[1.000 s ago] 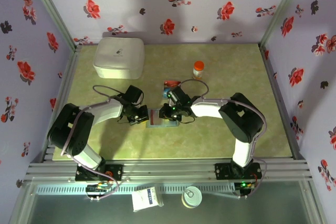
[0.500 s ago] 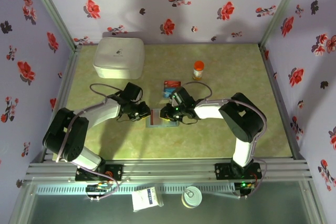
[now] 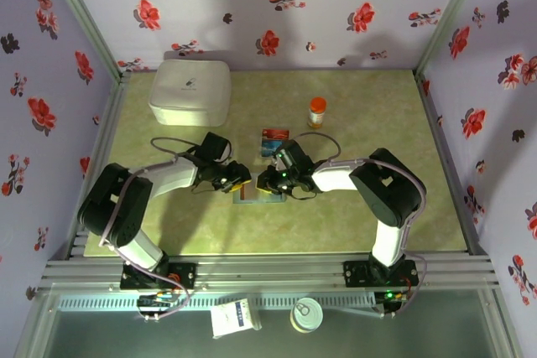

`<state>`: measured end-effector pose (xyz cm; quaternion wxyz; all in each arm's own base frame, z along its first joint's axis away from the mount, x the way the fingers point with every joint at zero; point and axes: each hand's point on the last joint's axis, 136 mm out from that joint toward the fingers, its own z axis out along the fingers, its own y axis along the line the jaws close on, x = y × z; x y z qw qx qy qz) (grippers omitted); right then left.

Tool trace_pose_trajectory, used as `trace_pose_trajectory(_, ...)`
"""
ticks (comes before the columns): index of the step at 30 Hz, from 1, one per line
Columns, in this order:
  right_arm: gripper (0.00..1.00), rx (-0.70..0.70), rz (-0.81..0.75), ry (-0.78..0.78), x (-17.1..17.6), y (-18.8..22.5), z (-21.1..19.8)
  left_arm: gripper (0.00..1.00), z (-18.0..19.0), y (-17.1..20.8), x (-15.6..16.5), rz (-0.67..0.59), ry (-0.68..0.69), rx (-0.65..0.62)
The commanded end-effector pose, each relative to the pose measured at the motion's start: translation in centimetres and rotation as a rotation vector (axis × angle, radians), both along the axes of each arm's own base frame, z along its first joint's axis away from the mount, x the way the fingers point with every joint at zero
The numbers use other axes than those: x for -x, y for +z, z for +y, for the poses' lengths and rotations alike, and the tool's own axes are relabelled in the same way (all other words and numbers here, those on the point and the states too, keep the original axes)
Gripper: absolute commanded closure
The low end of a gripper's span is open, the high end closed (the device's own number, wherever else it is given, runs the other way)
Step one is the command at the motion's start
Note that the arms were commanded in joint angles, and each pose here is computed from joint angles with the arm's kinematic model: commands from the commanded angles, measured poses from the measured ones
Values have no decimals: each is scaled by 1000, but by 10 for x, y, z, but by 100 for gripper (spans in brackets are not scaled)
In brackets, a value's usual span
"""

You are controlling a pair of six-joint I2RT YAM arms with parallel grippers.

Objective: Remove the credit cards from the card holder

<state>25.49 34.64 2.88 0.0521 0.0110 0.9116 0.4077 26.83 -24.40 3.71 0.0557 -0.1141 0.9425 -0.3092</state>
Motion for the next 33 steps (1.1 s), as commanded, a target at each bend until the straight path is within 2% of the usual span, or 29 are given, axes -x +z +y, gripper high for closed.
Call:
trace_pose_trajectory(1, 84, -10, 13, -17, 0, 1, -3, 63, -2, -7, 4, 28, 2, 17)
trace_pose_trajectory(10, 84, -15, 16, -16, 0, 1, -3, 69, -5, -8, 3, 32, 0, 30)
trace_pose_trajectory(17, 84, -17, 17, -16, 0, 1, -3, 79, -5, -8, 3, 32, 1, 35)
trace_pose_trajectory(19, 84, -17, 18, -16, 0, 0, -3, 78, -4, -8, 3, 29, 3, 29)
trace_pose_trajectory(25, 85, -17, 21, -32, -1, -1, -8, 66, 8, -9, 6, 30, 5, -50)
trace_pose_trajectory(33, 87, -57, 41, -31, 0, -4, -6, 66, 2, -9, 5, 33, -1, -45)
